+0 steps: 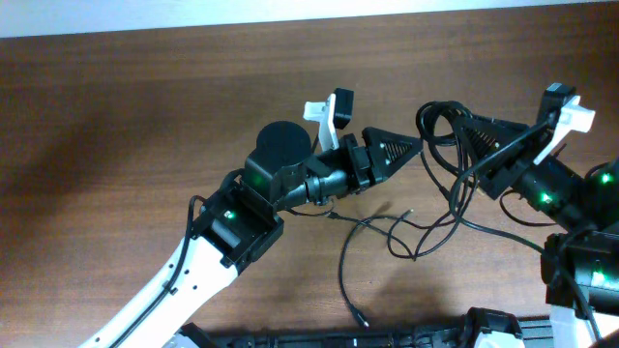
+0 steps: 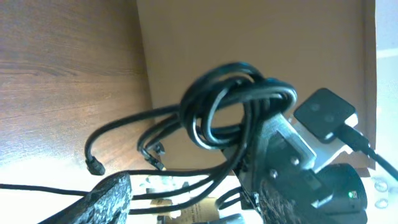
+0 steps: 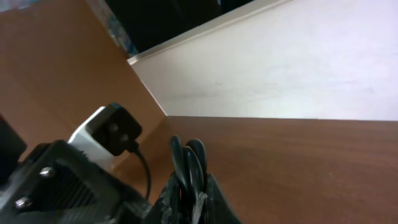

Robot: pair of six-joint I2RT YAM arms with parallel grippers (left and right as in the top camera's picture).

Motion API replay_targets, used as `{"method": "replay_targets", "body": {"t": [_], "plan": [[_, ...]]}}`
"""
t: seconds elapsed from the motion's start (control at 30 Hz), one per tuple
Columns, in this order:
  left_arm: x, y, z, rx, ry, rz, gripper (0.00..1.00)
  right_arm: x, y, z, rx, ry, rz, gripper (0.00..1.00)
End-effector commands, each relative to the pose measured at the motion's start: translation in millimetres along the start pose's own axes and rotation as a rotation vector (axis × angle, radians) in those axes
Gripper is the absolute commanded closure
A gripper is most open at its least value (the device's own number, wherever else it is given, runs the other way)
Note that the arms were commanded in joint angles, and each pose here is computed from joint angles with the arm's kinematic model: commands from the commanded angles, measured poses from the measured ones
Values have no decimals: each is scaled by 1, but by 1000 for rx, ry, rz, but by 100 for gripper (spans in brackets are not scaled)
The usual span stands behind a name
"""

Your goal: Untangle cables

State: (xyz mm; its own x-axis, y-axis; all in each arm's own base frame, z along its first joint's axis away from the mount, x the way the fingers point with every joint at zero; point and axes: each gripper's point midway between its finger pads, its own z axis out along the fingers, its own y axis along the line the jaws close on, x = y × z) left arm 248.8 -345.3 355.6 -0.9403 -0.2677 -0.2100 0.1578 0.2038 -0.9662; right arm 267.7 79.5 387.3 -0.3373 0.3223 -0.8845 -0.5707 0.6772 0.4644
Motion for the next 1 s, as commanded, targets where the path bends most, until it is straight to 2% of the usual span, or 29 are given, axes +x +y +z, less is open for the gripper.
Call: {"method": "replay_targets", "body": {"t": [0.0, 0.63, 0.77, 0.97], "plan": [[-9, -10, -1, 16, -45, -3, 37, 0, 15, -2, -64, 13, -17, 96], [-7, -17, 10, 54, -49, 13, 51, 11, 35, 10, -175, 66, -27, 96], [-10, -16, 10, 49, -68, 13, 60, 11, 36, 10, -182, 70, -27, 96], [-15, -15, 9, 40, -98, 12, 65, 12, 37, 10, -186, 72, -26, 96]]}}
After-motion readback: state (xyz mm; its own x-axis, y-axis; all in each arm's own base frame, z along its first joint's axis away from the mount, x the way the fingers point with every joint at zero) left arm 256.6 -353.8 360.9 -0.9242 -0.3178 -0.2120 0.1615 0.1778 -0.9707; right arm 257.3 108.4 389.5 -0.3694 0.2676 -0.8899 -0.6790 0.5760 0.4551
